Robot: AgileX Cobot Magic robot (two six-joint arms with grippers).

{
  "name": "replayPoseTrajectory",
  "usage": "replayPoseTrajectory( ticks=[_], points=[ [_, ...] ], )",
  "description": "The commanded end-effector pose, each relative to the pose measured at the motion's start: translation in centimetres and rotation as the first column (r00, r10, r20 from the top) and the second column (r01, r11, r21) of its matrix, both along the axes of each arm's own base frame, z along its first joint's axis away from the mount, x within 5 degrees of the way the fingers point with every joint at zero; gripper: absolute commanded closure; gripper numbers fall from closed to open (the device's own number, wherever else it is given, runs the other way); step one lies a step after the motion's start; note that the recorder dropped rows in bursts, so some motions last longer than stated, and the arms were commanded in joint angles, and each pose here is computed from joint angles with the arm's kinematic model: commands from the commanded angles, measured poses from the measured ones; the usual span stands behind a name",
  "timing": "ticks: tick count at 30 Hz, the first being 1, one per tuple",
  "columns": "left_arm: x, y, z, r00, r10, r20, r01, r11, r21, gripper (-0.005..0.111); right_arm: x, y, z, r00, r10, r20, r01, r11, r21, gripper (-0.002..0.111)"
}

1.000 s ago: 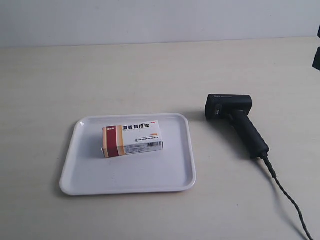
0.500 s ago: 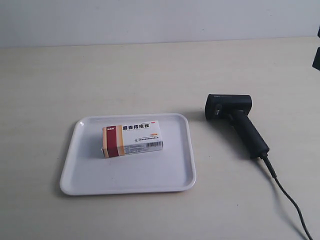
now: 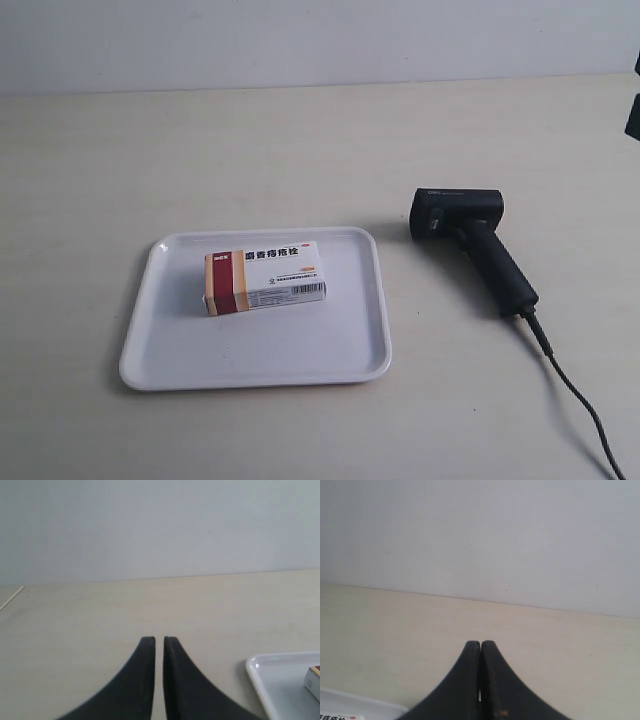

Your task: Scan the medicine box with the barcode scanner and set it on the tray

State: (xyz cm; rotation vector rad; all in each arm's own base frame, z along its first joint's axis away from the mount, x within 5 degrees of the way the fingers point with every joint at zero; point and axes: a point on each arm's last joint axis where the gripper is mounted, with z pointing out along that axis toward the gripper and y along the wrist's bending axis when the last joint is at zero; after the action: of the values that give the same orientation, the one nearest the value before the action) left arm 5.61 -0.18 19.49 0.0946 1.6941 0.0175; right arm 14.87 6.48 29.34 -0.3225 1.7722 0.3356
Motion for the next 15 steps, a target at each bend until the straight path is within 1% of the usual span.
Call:
replayPoseTrajectory(
  ticks=[1,2,3,4,5,6,7,8,11,12,13,15],
  points=[
    [0.0,0.0,-0.1,1.0,0.003,0.006,-0.003,1.0,-0.011,0.098,-0.1,0.1,0.1,1.0,0.015,0.01,-0.015,1.0,0.018,0.108],
    [0.0,0.0,-0.1,1.0,0.003,0.006,-0.003,1.0,-0.011,0.098,-0.2,0.1,-0.3,1.0,0.006,-0.016,-0.005,0.999,0.051,0.108],
    [0.0,0.0,-0.1,1.0,0.003,0.006,-0.003,1.0,-0.011,0.098,-0.2,0.1,-0.7,1.0,0.006,-0.03,-0.004,0.998,0.059,0.108],
    [0.0,0.0,-0.1,1.0,0.003,0.006,-0.003,1.0,-0.011,0.098,-0.7,0.0,-2.2,0.997,0.004,-0.077,0.004,0.994,0.105,0.108],
    [0.0,0.0,-0.1,1.0,0.003,0.006,-0.003,1.0,-0.011,0.098,-1.6,-0.4,-3.7,0.996,-0.001,-0.09,0.012,0.992,0.125,0.108],
    [0.0,0.0,-0.1,1.0,0.003,0.006,-0.003,1.0,-0.011,0.098,-2.4,-0.8,-4.8,0.997,0.001,-0.073,0.006,0.995,0.099,0.108],
    [0.0,0.0,-0.1,1.0,0.003,0.006,-0.003,1.0,-0.011,0.098,-3.5,-1.4,-6.2,0.997,-0.018,-0.079,0.029,0.99,0.139,0.108],
    [0.0,0.0,-0.1,1.0,0.003,0.006,-0.003,1.0,-0.011,0.098,-4.4,-1.8,-7.2,0.997,-0.023,-0.078,0.034,0.987,0.155,0.108],
    [0.0,0.0,-0.1,1.0,0.003,0.006,-0.003,1.0,-0.011,0.098,-6.9,-3.1,-9.5,0.997,-0.054,-0.063,0.07,0.953,0.295,0.108],
    [0.0,0.0,-0.1,1.0,0.003,0.006,-0.003,1.0,-0.011,0.098,-7.3,-3.2,-9.3,0.998,-0.053,-0.036,0.061,0.952,0.299,0.108],
    [0.0,0.0,-0.1,1.0,0.003,0.006,-0.003,1.0,-0.011,0.098,-7.7,-3.4,-9.3,0.999,-0.047,-0.011,0.049,0.964,0.261,0.108],
    [0.0,0.0,-0.1,1.0,0.003,0.006,-0.003,1.0,-0.011,0.098,-8.1,-3.6,-9.3,0.999,-0.044,0.006,0.041,0.973,0.228,0.108]
  ],
)
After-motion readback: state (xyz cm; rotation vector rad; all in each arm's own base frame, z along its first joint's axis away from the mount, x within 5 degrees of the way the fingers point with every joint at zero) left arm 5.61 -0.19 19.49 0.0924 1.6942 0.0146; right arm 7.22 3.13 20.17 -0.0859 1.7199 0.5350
